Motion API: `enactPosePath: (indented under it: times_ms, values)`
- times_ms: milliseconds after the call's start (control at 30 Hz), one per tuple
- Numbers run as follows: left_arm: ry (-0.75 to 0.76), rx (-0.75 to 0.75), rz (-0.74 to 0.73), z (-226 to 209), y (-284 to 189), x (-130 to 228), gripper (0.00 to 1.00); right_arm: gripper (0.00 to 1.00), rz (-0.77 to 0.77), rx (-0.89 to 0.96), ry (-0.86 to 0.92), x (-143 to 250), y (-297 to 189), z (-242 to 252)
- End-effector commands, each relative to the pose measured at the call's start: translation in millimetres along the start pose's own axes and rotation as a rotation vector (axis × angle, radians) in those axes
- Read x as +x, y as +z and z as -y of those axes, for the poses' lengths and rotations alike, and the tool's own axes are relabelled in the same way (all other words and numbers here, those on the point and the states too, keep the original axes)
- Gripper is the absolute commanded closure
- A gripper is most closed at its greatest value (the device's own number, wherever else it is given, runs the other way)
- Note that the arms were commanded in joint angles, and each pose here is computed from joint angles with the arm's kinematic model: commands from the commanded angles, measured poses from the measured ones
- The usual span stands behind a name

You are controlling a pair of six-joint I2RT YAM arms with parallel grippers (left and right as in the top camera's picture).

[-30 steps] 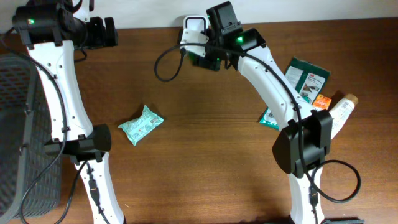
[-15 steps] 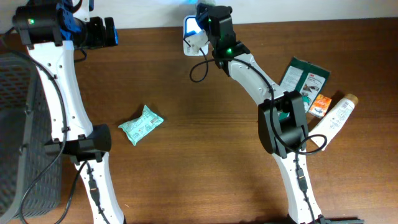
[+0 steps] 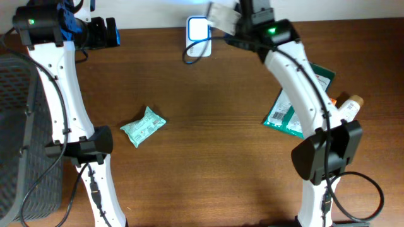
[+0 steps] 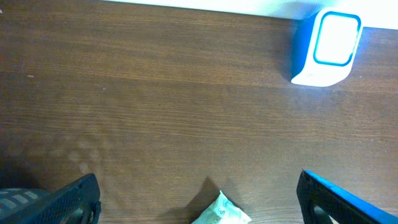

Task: Scan the item barcode
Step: 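Set the jar down on the right side of the table with right gripper, then grasp the pale green pouch with right gripper and lift it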

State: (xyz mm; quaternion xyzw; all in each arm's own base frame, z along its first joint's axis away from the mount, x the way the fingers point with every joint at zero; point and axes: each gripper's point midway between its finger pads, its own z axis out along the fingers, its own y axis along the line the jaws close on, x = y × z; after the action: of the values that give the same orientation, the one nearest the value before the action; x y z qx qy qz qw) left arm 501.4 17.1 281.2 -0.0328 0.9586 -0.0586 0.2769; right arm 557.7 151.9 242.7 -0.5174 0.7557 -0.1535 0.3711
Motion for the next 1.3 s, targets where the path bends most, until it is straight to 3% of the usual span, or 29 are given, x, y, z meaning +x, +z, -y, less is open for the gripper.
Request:
enactPosePath:
  times_ms: [0, 100, 200, 333, 433, 467, 500, 600, 633, 667, 700, 733, 767, 833, 867, 933, 1000, 1133, 1267]
  values:
    - [-0.003, -0.01, 0.005, -4, 0, -1, 0.01, 0.71, -0.174, -0.233, 0.207, 73, 5, -39]
    - [-0.002, -0.01, 0.005, -4, 0, -1, 0.01, 0.72, -0.269, -0.422, 0.346, 142, 19, -63]
    - [-0.003, -0.01, 0.005, -4, 0, -1, 0.01, 0.71, -0.322, -0.463, 0.407, 180, 40, -71]
    - [-0.002, -0.01, 0.005, -4, 0, -1, 0.01, 0.71, -0.355, -0.472, 0.447, 212, 65, -77]
    - [-0.003, -0.01, 0.005, -4, 0, -1, 0.01, 0.57, -0.368, -0.488, 0.451, 217, 71, -83]
    - [-0.003, -0.01, 0.005, -4, 0, -1, 0.01, 0.17, -0.367, -0.488, 0.451, 217, 71, -83]
    - [-0.003, -0.01, 0.005, -4, 0, -1, 0.01, 0.02, -0.362, -0.48, 0.45, 215, 71, -81]
    - [-0.003, -0.01, 0.005, -4, 0, -1, 0.01, 0.02, -0.277, -0.32, 0.626, 175, 37, -18]
    - [-0.003, -0.01, 0.005, -4, 0, -1, 0.01, 0.02, -0.16, -0.307, 0.761, 138, 6, 9]
    - [-0.003, -0.01, 0.005, -4, 0, -1, 0.01, 0.02, -0.068, -0.353, 0.881, 112, -11, 17]
    - [-0.003, -0.01, 0.005, -4, 0, -1, 0.01, 0.02, 0.069, -0.494, 1.065, 70, -39, 20]
    - [-0.002, -0.01, 0.005, -4, 0, -1, 0.01, 0.02, 0.188, -0.675, 1.132, 37, -58, 11]
    - [-0.002, -0.01, 0.005, -4, 0, -1, 0.01, 0.02, 0.256, -0.802, 1.131, 17, -65, 0]
    - [-0.002, -0.01, 0.005, -4, 0, -1, 0.01, 0.03, 0.207, -0.885, 1.087, -10, -53, -39]
    - [-0.002, -0.01, 0.005, -4, 0, -1, 0.01, 0.2, 0.124, -0.878, 1.038, -23, -40, -69]
    - [-0.003, -0.01, 0.005, -4, 0, -1, 0.01, 0.27, -0.087, -0.794, 1.018, -39, -4, -130]
    - [-0.003, -0.01, 0.005, -4, 0, -1, 0.01, 0.35, -0.063, -0.855, 0.939, -89, 19, -204]
    - [-0.003, -0.01, 0.005, -4, 0, -1, 0.01, 0.46, -0.057, -0.758, 1.048, -124, 56, -270]
    - [-0.002, -0.01, 0.005, -4, 0, -1, 0.01, 0.5, 0.127, -0.648, 0.98, -166, 67, -305]
